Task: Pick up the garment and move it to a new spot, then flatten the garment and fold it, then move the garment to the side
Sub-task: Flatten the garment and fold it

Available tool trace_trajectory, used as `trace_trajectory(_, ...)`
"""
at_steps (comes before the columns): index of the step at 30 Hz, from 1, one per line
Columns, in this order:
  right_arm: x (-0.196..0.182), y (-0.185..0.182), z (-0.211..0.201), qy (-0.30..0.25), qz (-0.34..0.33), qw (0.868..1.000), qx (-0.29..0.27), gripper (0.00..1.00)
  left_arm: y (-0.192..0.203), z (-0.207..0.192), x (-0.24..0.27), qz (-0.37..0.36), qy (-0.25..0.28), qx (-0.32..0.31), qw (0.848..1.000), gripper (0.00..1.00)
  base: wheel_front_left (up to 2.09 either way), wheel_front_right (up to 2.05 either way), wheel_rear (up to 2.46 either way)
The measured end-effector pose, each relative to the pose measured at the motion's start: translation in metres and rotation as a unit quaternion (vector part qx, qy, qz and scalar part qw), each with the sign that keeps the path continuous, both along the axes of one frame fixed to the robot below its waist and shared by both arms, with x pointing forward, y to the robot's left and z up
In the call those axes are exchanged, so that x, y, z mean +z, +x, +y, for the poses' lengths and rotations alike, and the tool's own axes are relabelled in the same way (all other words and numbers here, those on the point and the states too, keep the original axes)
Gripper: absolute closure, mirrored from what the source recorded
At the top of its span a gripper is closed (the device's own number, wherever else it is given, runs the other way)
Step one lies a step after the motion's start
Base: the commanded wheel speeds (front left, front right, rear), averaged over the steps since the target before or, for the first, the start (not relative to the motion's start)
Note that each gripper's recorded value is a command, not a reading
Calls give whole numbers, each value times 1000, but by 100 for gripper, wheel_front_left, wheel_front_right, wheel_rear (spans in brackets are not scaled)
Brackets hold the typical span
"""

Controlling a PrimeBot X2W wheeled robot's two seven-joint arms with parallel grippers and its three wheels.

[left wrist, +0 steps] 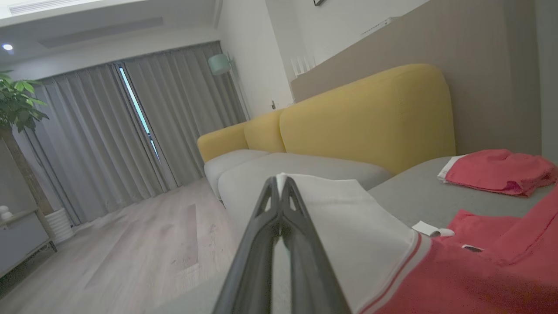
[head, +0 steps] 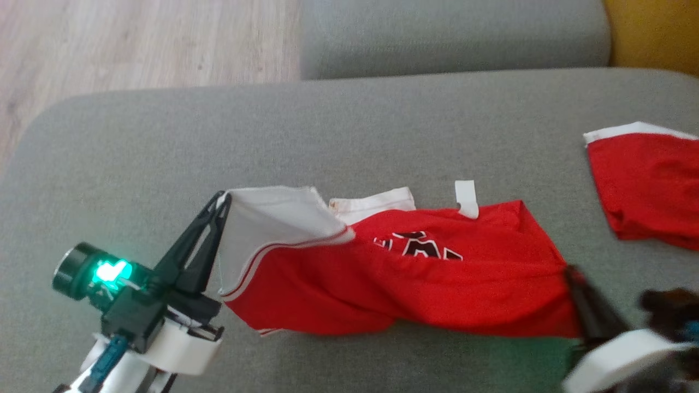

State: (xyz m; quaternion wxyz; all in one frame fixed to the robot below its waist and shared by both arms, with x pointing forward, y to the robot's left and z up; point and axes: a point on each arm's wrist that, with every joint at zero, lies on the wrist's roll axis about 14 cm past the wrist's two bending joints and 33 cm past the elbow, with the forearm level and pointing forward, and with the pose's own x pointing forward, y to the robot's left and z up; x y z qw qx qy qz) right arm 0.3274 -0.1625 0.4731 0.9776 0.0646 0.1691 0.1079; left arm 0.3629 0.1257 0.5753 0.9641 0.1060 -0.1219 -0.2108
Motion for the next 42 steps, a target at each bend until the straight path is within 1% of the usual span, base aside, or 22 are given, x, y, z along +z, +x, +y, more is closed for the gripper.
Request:
trace_trajectory(4,-25,1,55,38,25,998,51,100,3,-2,-15,25,-9,2,1000,100,0,0,0)
trace_trajectory(5,-29,1,66,45,30,996,63,73,4,-1,-17,28,-9,5,1000,100,0,0,0)
trace_trajectory(6,-33,-1,75,51,37,995,73,0,4,0,-19,31,-9,7,999,100,0,0,0)
trace_trajectory(9,-41,-4,84,61,50,994,81,0,5,2,-24,37,-7,11,999,100,0,0,0)
trace_trajectory(13,-47,-11,89,97,73,989,79,0,7,5,-26,41,-7,16,999,100,0,0,0)
trace_trajectory(16,-50,-23,81,121,94,986,66,0,8,7,-26,40,-6,19,999,100,0,0,0)
trace_trajectory(19,-52,-33,64,134,115,983,46,0,8,8,-25,38,-7,21,999,100,0,0,0)
trace_trajectory(22,-46,-33,54,146,117,982,33,0,8,9,-23,34,-10,24,999,100,0,0,0)
trace_trajectory(25,-42,-30,50,145,115,982,37,0,7,9,-22,33,-13,26,999,100,0,0,0)
trace_trajectory(31,-41,-23,68,171,138,973,68,0,3,10,-23,34,-18,32,999,100,0,0,0)
trace_trajectory(37,-44,-11,78,159,150,970,102,0,6,11,-25,36,-20,36,999,100,0,0,0)
trace_trajectory(38,-47,-11,80,153,158,969,110,11,8,10,-22,31,-21,35,999,100,0,0,0)
trace_trajectory(39,-50,-12,80,149,163,969,113,33,9,9,-22,30,-20,34,999,100,0,0,0)
trace_trajectory(40,-52,-12,79,145,167,969,114,61,10,9,-21,30,-22,35,999,100,0,0,0)
trace_trajectory(42,-54,-13,78,141,173,968,116,94,10,9,-23,32,-22,35,999,100,0,0,0)
